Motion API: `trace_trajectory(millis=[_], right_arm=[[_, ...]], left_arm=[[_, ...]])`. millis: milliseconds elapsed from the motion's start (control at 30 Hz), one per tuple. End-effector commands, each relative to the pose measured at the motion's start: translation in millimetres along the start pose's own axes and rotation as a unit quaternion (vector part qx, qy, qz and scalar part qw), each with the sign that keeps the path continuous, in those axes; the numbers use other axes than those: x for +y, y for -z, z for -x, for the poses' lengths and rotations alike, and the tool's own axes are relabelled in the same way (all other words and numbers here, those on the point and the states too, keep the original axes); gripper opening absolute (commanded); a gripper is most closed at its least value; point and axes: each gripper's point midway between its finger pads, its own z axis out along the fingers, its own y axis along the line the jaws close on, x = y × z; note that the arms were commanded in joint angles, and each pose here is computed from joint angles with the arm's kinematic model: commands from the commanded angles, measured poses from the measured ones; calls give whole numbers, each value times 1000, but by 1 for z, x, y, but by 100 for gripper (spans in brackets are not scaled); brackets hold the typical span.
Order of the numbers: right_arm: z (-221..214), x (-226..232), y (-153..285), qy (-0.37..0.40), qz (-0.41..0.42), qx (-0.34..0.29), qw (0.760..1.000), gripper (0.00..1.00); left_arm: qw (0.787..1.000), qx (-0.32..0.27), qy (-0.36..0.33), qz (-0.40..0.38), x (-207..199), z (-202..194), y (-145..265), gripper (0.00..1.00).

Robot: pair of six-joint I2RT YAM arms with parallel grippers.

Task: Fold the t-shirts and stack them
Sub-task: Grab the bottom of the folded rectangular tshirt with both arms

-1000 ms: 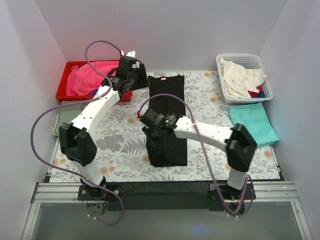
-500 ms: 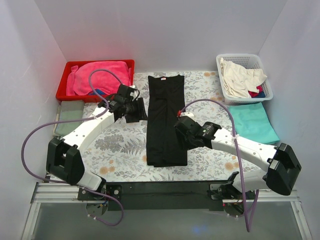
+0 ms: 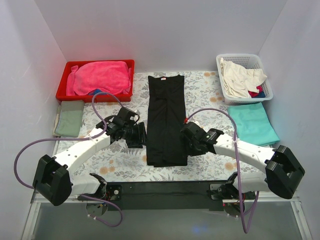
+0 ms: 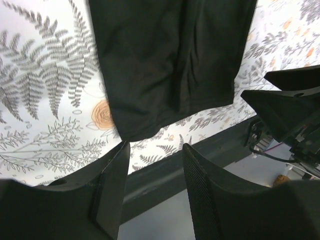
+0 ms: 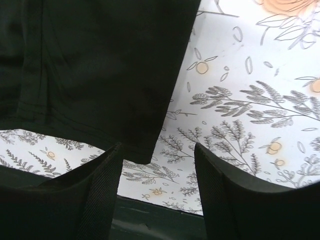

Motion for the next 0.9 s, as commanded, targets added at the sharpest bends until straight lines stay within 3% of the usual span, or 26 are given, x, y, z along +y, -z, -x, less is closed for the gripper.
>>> trace_trajectory(millis=[0,400,867], right_arm=[[7,23,0,-25,61,-16,998,64],[-11,23,-18,-28,74,13,997,63],[-17,17,-27,-35,89,21,995,65]], left_arm=[[999,19,19,-24,-6,-13,-2,44],[994,85,63,42,30,-47,-37,43],[989,112,81,45,32,-56,-64,43]])
